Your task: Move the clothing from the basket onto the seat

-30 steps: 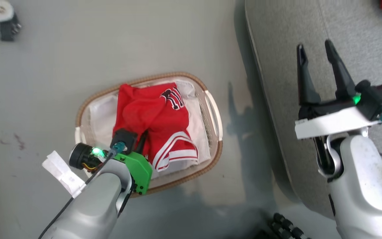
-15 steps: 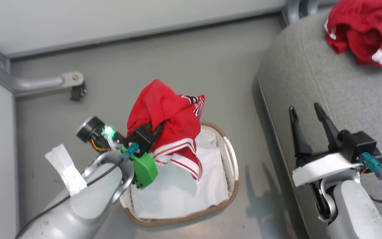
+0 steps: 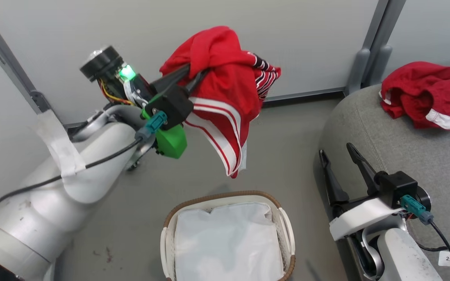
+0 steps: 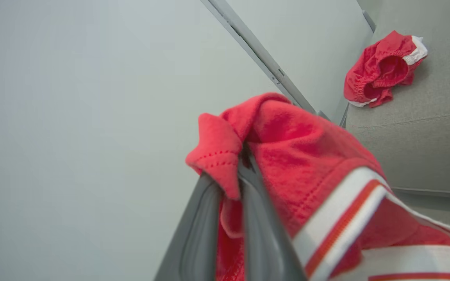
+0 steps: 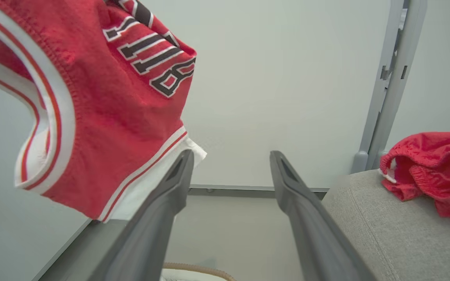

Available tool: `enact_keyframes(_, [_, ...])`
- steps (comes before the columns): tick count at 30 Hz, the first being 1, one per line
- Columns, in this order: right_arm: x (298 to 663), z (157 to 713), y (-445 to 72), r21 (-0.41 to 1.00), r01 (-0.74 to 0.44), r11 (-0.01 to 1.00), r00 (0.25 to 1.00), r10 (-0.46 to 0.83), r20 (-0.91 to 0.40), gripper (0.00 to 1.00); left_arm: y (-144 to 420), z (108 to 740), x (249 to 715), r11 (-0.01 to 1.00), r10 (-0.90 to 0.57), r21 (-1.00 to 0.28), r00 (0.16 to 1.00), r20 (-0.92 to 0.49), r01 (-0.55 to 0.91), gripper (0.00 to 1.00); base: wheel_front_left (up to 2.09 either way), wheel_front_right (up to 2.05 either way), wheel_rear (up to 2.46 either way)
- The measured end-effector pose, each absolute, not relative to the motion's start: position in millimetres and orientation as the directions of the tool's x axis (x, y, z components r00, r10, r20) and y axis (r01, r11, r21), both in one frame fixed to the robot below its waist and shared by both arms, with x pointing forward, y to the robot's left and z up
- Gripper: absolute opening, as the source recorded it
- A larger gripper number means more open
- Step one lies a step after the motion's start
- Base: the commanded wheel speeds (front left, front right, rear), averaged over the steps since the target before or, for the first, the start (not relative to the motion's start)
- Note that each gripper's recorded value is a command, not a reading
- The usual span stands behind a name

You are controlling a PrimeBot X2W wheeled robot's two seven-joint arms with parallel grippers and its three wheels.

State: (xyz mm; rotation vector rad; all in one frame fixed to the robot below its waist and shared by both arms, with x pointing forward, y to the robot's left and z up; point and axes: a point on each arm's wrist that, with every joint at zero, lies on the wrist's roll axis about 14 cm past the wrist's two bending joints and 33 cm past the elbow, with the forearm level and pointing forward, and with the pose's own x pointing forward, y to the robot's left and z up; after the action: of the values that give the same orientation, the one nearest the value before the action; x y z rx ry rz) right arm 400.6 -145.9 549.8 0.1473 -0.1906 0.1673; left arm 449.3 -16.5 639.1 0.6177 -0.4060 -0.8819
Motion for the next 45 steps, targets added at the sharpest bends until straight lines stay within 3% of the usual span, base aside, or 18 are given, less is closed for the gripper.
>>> enact_keyframes(10, [401.1, 583.4, -119.7, 0.083, -0.263, 0.961, 0.931, 0.231, 0.281, 1.00, -21.0, 719.6, 435.8, 0.460, -0.830, 0.764, 0.524, 0.189, 0.452, 0.00, 0.00, 0.00, 0.00])
enact_keyframes(24, [421.3, 618.9, -103.6, -0.056, -0.301, 0.952, 0.892, 0.302, 0.337, 1.00, -30.5, 709.1, 416.0, 0.390, -0.869, 0.789, 0.474, 0.144, 0.475, 0.00, 0.00, 0.00, 0.00])
enact_keyframes(33, [440.2, 621.7, -87.4, -0.305, -0.379, 0.873, 0.852, 0.459, 0.253, 1.00, -35.3, 693.2, 397.6, 0.333, -0.894, 0.794, 0.438, 0.094, 0.509, 0.00, 0.00, 0.00, 0.00])
enact_keyframes(45, [429.1, 615.3, -38.5, -0.423, -0.557, 0.714, 0.739, 0.659, 0.140, 1.00, -39.2, 682.2, 382.5, 0.286, -0.911, 0.796, 0.408, 0.054, 0.534, 0.00, 0.00, 0.00, 0.00])
